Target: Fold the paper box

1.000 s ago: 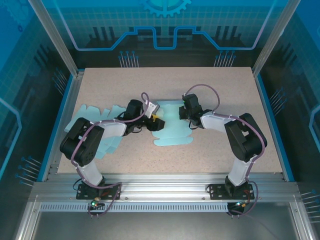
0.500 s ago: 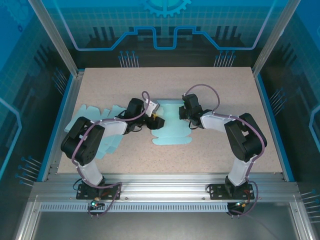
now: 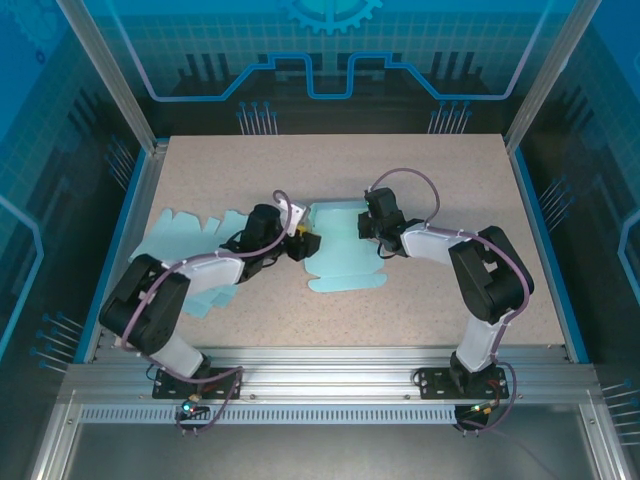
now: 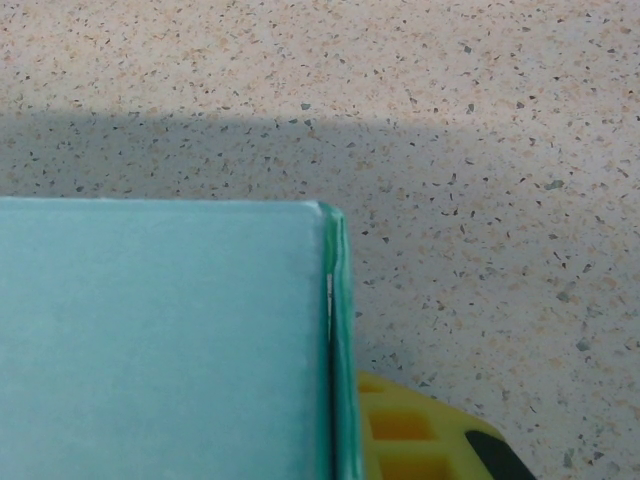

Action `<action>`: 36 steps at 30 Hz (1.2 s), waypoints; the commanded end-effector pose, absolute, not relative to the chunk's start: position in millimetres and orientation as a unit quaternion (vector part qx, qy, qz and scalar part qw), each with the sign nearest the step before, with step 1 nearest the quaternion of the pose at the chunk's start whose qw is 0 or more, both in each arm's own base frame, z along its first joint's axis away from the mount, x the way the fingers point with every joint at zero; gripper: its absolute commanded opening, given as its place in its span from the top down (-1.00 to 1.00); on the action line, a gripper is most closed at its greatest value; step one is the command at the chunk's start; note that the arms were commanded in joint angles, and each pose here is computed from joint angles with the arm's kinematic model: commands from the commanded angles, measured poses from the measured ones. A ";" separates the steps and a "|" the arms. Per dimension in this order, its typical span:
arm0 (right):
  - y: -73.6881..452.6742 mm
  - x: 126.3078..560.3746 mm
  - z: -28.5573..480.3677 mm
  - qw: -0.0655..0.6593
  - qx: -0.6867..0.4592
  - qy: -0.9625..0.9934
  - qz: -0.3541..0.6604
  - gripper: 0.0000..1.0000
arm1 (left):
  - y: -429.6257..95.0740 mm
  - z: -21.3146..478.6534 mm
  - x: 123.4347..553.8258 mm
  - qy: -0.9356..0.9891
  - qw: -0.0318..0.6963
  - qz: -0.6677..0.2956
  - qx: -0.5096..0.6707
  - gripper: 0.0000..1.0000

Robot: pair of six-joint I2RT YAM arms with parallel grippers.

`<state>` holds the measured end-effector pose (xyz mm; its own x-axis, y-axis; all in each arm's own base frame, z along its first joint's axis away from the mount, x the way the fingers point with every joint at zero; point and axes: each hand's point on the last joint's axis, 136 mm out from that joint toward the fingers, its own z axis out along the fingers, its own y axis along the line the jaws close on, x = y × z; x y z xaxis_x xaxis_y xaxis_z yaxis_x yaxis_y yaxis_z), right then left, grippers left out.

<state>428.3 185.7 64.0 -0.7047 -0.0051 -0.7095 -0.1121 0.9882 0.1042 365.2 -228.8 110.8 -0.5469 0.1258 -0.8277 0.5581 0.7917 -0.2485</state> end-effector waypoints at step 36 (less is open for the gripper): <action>196.8 426.4 55.4 0.365 -0.053 0.927 0.068 1.00 | -210.0 96.6 405.4 0.871 0.390 -0.248 0.166 -0.46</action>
<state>430.6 188.2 64.6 -0.7058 -0.0179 -0.7082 -0.1230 0.9876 0.0977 403.0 -195.3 89.0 -0.6621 0.0640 -0.7467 0.4118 0.8635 -0.2911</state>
